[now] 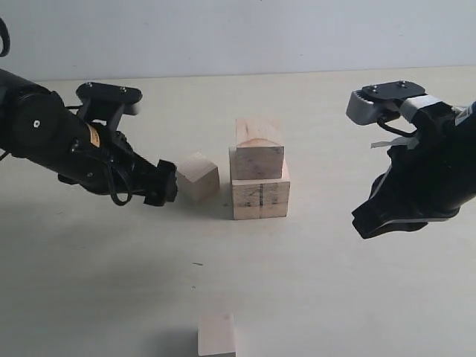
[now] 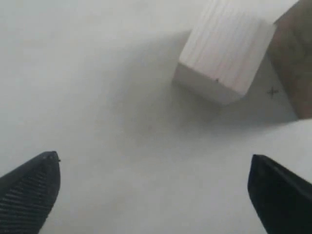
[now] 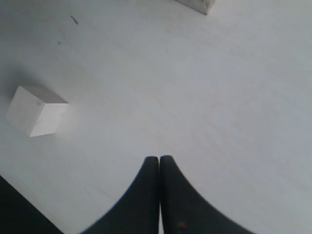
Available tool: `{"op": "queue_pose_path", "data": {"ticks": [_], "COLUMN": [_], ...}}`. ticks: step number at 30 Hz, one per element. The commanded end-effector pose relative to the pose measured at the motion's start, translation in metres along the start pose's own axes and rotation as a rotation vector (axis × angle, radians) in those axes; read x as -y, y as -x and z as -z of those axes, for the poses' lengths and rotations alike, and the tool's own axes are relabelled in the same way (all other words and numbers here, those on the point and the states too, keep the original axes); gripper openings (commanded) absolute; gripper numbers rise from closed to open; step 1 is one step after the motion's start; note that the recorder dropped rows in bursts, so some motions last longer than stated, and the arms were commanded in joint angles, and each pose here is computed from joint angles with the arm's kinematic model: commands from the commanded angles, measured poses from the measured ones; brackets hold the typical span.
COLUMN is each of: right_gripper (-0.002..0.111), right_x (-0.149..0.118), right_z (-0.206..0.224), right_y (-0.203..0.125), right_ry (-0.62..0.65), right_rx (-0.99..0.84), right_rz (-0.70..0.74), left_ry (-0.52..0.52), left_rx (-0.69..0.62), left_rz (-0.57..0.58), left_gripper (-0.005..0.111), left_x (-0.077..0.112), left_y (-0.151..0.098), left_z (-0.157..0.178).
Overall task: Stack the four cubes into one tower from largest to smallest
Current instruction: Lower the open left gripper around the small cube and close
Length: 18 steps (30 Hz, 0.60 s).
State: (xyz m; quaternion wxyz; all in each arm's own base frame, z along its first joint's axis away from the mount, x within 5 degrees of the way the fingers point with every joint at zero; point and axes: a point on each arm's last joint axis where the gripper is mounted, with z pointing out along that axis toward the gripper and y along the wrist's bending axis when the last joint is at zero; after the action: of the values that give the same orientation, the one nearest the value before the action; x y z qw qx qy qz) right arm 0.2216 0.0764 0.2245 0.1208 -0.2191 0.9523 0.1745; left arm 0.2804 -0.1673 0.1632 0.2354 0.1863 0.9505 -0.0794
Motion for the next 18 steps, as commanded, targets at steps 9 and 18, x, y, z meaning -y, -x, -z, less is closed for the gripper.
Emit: {"op": "queue_pose_path", "data": {"ticks": [9, 18], "right_gripper": [0.000, 0.000], "right_x": [-0.001, -0.002], "right_z": [0.001, 0.001], "right_y": [0.001, 0.002], "right_ry": [0.002, 0.009], "right_rx": [0.021, 0.028], "right_rz": [0.006, -0.004], "left_ry": [-0.017, -0.048], "left_rx": [0.311, 0.265], "left_rz": [-0.410, -0.494], "left_gripper": [0.104, 0.104], "left_x": [0.017, 0.035], "left_y": [0.025, 0.014], "left_z": [0.004, -0.025]}}
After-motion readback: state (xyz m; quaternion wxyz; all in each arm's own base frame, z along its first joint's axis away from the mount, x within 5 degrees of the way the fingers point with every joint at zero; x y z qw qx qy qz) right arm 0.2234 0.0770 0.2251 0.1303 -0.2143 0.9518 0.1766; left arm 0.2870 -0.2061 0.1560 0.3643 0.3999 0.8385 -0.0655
